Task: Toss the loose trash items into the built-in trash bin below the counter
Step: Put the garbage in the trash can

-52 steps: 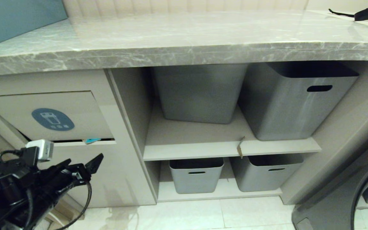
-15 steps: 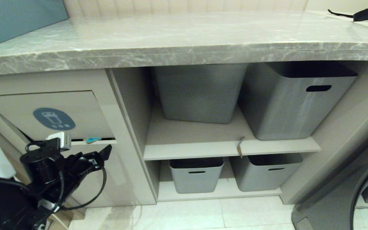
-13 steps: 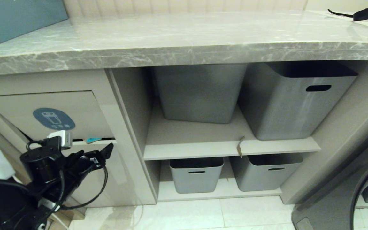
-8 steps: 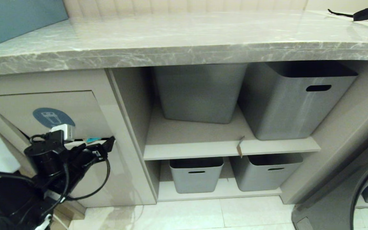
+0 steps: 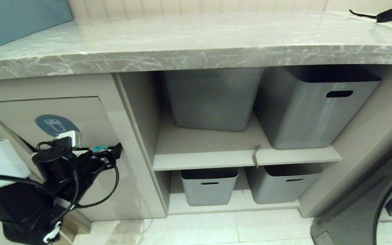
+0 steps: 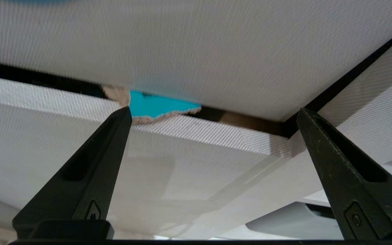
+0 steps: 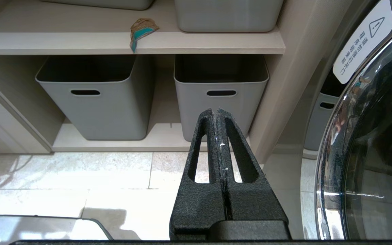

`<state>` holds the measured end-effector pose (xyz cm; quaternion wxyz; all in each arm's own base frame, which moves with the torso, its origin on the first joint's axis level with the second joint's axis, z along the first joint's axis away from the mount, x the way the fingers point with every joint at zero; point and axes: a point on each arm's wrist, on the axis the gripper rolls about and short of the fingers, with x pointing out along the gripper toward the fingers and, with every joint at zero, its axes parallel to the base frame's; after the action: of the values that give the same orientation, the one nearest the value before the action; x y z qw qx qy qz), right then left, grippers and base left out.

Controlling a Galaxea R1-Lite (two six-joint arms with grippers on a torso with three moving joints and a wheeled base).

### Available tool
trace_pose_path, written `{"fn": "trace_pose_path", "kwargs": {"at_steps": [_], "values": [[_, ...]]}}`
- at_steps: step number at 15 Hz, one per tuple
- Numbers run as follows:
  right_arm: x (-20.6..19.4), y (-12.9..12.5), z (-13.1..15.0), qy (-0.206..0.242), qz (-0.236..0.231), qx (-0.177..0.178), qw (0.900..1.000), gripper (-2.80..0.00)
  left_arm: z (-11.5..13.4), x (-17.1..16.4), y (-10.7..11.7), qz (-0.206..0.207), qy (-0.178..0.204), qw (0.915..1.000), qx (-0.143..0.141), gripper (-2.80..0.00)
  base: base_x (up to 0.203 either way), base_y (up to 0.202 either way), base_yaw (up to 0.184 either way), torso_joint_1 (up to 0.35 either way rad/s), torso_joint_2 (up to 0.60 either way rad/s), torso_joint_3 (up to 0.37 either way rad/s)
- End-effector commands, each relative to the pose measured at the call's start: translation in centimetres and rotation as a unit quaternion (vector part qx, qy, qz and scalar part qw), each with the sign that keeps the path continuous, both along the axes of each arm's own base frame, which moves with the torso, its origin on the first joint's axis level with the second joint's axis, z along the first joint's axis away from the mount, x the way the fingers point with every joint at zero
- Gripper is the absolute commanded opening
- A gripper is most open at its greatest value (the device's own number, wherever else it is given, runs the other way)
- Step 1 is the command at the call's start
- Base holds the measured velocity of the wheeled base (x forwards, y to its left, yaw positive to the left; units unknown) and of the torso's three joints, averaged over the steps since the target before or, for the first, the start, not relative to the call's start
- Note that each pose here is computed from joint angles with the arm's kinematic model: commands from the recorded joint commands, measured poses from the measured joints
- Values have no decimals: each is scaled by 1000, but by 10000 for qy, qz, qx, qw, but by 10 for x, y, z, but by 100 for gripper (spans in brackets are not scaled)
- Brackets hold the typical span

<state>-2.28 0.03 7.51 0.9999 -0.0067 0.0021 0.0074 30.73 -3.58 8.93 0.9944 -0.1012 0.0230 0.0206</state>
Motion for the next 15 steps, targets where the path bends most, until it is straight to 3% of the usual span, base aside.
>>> {"fn": "trace_pose_path", "kwargs": {"at_steps": [1,15], "values": [[0,0,0,-6,3,-2,10000,-280,-3,2,0,3,12,10000,-6,0,0,0,0,0,0,0],[0,0,0,-6,3,-2,10000,-280,-3,30,-8,-81,-278,9996,-46,0,0,0,0,0,0,0]]}}
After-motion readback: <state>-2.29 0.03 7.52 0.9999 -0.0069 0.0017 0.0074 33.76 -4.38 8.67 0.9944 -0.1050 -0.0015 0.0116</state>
